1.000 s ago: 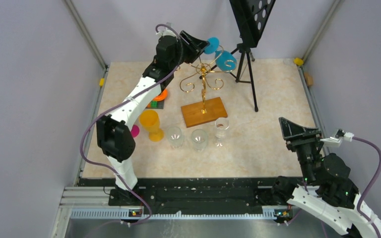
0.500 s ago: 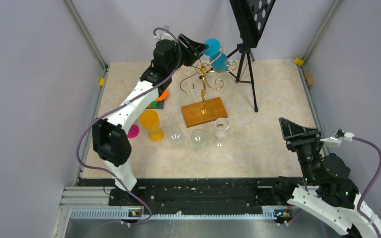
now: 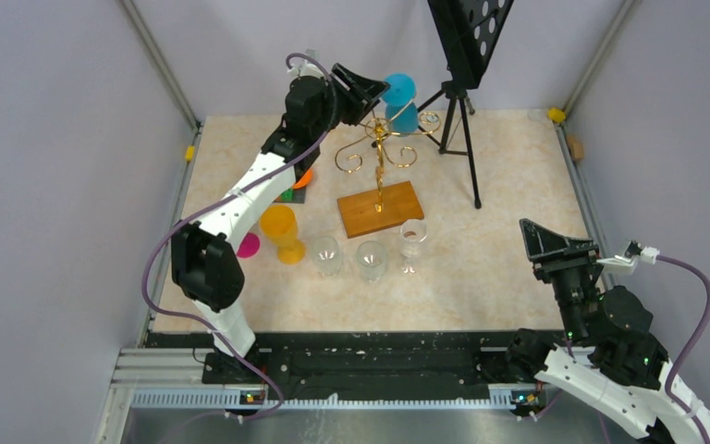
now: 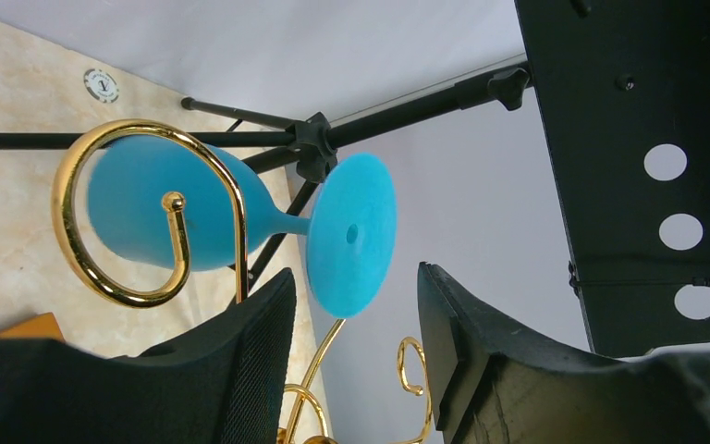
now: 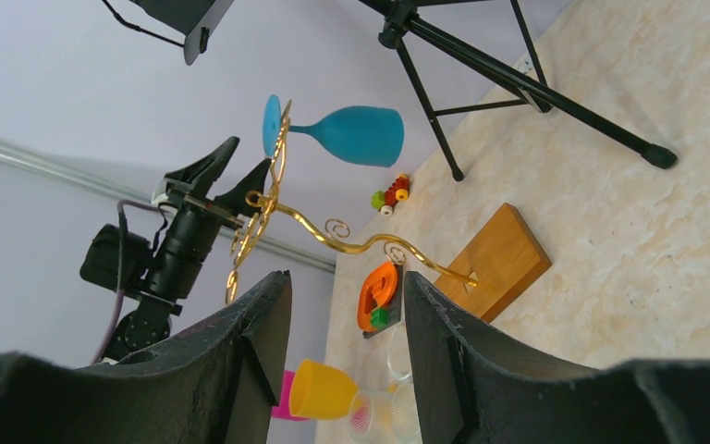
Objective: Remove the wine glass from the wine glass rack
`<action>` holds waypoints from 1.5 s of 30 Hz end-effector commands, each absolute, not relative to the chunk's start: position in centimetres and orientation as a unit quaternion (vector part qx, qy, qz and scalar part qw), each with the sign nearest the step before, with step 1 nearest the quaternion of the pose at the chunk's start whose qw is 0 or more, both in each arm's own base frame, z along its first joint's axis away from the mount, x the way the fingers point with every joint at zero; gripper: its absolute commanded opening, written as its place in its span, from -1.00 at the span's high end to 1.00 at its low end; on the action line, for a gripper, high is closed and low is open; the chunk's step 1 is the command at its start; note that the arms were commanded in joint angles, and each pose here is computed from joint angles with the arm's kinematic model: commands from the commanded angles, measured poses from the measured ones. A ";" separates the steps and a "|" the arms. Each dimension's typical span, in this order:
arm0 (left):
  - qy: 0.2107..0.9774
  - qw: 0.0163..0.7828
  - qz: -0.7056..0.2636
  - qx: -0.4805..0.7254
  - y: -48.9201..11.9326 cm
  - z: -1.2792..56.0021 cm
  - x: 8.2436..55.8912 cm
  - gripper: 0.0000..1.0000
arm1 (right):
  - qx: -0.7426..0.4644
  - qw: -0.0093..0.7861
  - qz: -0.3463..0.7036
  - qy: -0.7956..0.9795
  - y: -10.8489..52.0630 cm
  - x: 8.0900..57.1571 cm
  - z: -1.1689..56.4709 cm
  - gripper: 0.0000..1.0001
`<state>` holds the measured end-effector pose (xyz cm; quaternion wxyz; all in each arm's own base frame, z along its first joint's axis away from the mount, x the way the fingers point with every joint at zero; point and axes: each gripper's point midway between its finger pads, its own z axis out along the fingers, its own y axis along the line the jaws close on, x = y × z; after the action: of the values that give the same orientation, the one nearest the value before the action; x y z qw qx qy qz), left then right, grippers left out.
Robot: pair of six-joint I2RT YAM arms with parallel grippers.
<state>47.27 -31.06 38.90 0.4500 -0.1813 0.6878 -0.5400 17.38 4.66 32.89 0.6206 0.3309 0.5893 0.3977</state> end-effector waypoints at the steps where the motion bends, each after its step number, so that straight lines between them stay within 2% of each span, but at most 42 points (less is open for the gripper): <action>1: 0.664 0.461 -0.561 -0.179 -30.8 41.4 46.8 -0.11 | 0.341 0.621 0.402 0.580 4.3 17.4 33.1 0.02; 10: 0.678 0.452 -0.539 -0.214 -30.7 39.8 48.4 -0.17 | 0.343 0.621 0.401 0.579 4.2 17.4 33.1 0.02; 21: 0.668 0.415 -0.577 -0.220 -32.0 39.1 48.9 -0.10 | 0.344 0.621 0.400 0.579 4.1 17.3 33.1 0.02; 32: 0.650 0.402 -0.605 -0.224 -32.7 39.0 49.2 0.44 | 0.346 0.623 0.399 0.577 4.0 17.3 33.2 0.02; 36: 0.649 0.400 -0.608 -0.223 -32.7 39.3 49.0 0.96 | 0.346 0.623 0.399 0.577 4.0 17.3 33.2 0.03; 45: 0.626 0.425 -0.620 -0.211 -31.9 42.6 48.1 1.00 | 0.346 0.623 0.400 0.576 4.0 17.4 33.2 0.03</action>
<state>49.03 -32.76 37.97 0.3906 -0.2337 0.6641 -0.5932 17.41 4.54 32.91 0.6187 0.3379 0.5858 0.3997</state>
